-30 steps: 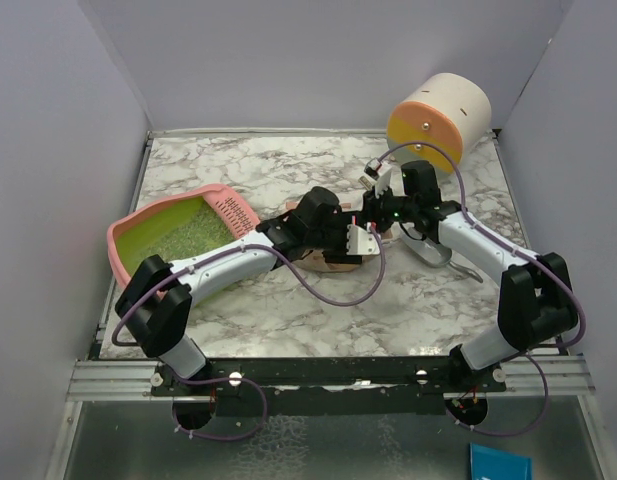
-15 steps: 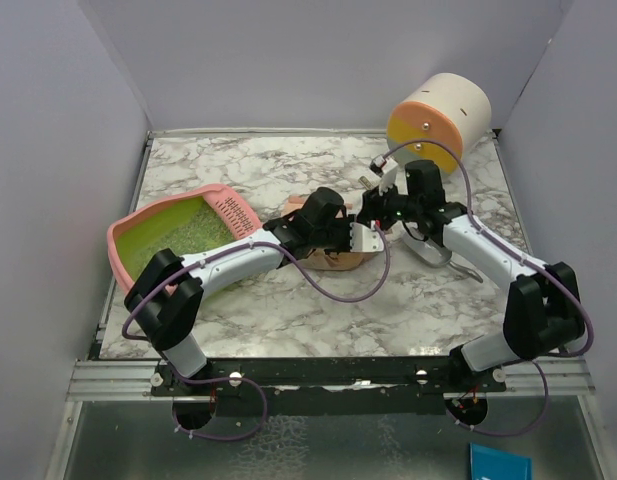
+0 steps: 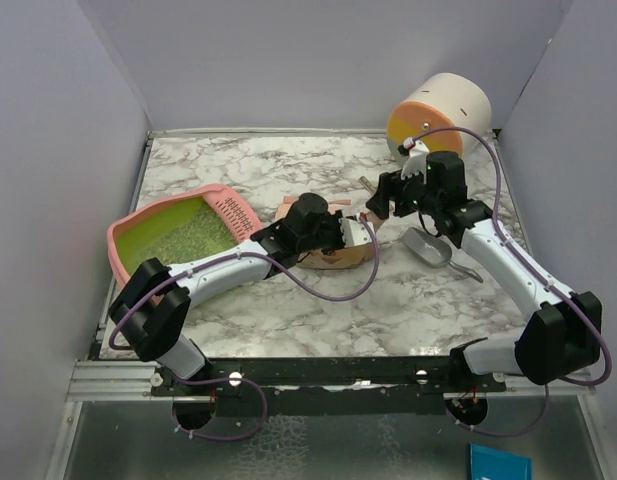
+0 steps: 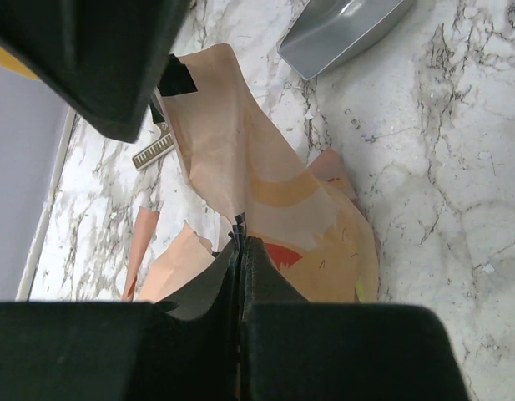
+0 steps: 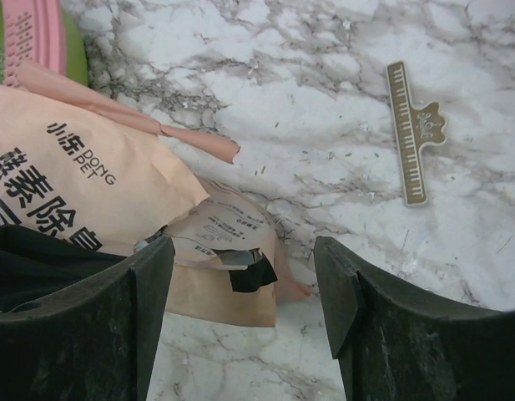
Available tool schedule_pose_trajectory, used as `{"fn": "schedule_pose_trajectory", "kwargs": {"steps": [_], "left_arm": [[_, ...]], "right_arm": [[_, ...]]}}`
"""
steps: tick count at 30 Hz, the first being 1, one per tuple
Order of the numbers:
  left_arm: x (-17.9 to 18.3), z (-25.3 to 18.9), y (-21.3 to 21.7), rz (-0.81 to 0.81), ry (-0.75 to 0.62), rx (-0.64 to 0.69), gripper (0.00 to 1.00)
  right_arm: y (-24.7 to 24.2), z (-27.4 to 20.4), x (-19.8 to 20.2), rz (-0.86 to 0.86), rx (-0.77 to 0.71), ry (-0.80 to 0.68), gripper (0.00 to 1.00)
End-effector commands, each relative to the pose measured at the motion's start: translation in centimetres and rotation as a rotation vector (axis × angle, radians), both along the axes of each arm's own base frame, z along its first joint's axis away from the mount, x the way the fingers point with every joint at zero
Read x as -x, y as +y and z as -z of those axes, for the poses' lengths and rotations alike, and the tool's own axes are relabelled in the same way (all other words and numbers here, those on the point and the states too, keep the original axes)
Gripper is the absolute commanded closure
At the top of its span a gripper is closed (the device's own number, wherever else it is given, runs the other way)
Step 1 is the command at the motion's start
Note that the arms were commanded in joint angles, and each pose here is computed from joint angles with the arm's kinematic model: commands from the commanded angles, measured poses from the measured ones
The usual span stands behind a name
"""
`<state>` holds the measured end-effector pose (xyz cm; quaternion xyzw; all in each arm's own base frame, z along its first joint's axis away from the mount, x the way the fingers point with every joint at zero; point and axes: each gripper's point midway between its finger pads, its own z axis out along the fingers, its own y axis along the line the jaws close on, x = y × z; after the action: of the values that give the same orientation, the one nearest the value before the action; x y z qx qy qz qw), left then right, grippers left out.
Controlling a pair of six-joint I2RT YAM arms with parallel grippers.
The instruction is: Fill the litter box with clean litter
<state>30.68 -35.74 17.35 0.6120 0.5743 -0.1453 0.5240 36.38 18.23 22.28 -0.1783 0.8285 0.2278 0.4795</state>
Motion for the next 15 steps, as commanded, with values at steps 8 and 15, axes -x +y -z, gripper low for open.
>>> {"fn": "schedule_pose_trajectory", "kwargs": {"steps": [8, 15], "left_arm": [[-2.0, -10.1, 0.1, -0.087, -0.240, 0.265, 1.00], [-1.8, -11.0, 0.1, -0.076, -0.265, 0.283, 1.00]], "right_arm": [[0.6, 2.4, 1.5, -0.045, -0.051, 0.153, 0.42], [-0.5, 6.8, 1.7, -0.035, 0.063, 0.247, 0.99]]}}
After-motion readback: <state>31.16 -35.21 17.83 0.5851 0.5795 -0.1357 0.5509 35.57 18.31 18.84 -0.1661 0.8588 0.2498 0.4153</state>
